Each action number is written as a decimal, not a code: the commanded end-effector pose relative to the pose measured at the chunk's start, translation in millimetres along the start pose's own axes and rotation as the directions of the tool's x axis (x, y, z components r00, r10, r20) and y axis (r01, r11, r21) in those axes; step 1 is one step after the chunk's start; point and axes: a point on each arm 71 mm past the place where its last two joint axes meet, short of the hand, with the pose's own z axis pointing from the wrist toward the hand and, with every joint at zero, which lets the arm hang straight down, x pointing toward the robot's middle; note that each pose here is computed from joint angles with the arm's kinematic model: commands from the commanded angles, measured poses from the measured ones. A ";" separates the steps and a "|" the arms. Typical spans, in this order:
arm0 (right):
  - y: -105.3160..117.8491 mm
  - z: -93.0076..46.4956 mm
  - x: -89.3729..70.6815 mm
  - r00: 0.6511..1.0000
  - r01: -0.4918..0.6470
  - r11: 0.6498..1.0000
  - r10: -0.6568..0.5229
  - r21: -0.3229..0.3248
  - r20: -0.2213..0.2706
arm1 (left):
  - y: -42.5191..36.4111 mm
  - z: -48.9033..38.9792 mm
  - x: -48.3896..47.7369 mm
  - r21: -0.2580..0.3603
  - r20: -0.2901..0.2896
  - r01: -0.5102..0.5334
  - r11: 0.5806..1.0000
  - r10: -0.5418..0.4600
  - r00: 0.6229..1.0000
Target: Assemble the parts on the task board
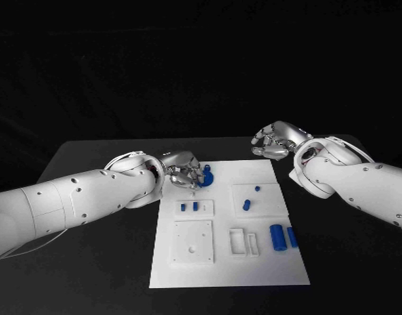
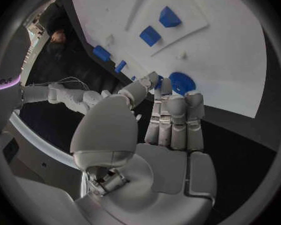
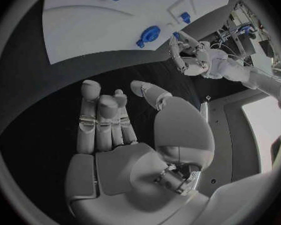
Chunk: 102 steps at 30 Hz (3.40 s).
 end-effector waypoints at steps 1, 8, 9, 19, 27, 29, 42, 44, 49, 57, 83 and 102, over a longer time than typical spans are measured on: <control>-0.1 -0.2 -0.7 1.000 -0.002 1.000 0.002 -0.005 0.005 | 1.5 -1.7 1.5 -0.001 -0.027 -0.044 0.999 0.044 0.999; 0.4 -0.1 -0.5 1.000 -0.002 1.000 0.002 -0.006 0.004 | 10.2 -5.3 0.0 -0.018 -0.026 -0.068 0.998 0.067 0.997; 0.4 -0.1 -0.5 1.000 -0.002 1.000 0.002 -0.006 0.005 | 11.2 -5.8 0.0 -0.019 -0.026 -0.070 0.997 0.069 0.997; 1.3 0.1 0.0 1.000 -0.002 1.000 0.002 -0.008 0.003 | 17.4 -6.7 2.5 -0.020 -0.039 -0.106 0.994 0.105 0.994; 1.1 0.0 -0.2 1.000 -0.002 1.000 0.002 -0.008 0.004 | 21.0 -6.9 6.7 -0.029 -0.053 -0.106 0.994 0.104 0.993; 1.6 0.1 0.0 1.000 -0.003 1.000 0.003 -0.009 0.004 | 21.7 -7.1 8.4 -0.030 -0.057 -0.104 0.994 0.103 0.993; 1.5 0.1 -0.1 1.000 -0.003 1.000 0.003 -0.009 0.004 | 21.4 -7.6 11.8 -0.020 -0.067 -0.089 0.996 0.088 0.994; 1.4 0.1 -0.1 1.000 -0.003 1.000 0.003 -0.009 0.004 | 21.3 -7.6 11.8 -0.021 -0.065 -0.088 0.996 0.086 0.994; 1.6 0.1 0.0 1.000 -0.003 1.000 0.003 -0.009 0.004 | 20.5 -7.2 12.0 -0.019 -0.063 -0.087 0.996 0.086 0.994; 1.7 0.3 0.1 1.000 -0.003 1.000 0.003 -0.009 0.003 | 18.1 -6.7 13.6 -0.012 -0.074 -0.083 0.996 0.082 0.994; 1.7 0.4 0.2 1.000 -0.003 1.000 0.003 -0.010 0.003 | 16.4 -2.8 20.0 -0.022 -0.107 -0.114 0.993 0.111 0.988; 1.1 0.3 0.5 1.000 -0.003 1.000 0.003 -0.009 0.003 | 8.4 -1.4 28.3 0.057 -0.025 -0.274 0.960 0.275 0.961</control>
